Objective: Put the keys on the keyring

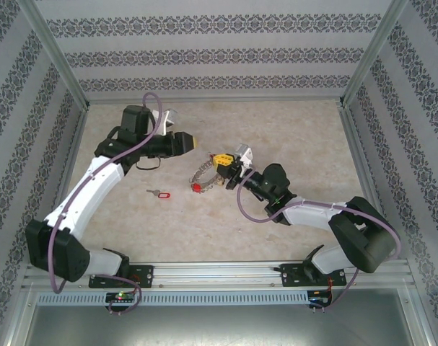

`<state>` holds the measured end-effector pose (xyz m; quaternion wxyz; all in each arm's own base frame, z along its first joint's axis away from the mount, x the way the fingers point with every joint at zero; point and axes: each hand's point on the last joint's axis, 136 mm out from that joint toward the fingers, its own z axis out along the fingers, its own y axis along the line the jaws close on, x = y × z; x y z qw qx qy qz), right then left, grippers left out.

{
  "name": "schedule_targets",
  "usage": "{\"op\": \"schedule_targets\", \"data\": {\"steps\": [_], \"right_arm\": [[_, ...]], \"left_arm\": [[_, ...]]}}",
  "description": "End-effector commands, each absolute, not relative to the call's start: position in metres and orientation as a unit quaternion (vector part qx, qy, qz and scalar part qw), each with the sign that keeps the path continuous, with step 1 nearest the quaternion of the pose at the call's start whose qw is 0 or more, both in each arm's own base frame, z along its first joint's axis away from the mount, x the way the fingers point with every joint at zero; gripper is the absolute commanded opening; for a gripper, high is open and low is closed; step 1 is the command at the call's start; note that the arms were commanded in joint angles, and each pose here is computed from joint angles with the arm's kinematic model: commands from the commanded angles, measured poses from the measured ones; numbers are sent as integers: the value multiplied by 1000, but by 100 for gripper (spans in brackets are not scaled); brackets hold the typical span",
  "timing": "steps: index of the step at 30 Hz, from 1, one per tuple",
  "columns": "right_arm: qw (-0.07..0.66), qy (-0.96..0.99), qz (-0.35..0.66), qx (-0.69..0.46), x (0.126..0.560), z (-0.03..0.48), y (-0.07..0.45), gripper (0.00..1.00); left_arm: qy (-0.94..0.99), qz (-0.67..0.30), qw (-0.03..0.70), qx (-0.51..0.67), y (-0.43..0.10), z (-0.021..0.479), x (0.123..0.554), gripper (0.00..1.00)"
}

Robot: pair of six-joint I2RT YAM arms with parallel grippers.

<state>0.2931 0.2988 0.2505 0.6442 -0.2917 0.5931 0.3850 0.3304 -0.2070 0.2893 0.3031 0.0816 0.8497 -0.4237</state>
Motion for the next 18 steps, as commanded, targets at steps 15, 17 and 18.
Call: {"op": "schedule_targets", "data": {"steps": [15, 17, 18], "right_arm": [[616, 524, 451, -377, 257, 279, 301, 0], [614, 523, 452, -382, 256, 278, 302, 0], [611, 521, 453, -386, 254, 277, 303, 0]], "left_arm": [[606, -354, 468, 537, -252, 307, 267, 35], [600, -361, 456, 549, -257, 300, 263, 35], [595, -362, 450, 559, -260, 295, 260, 35]]}}
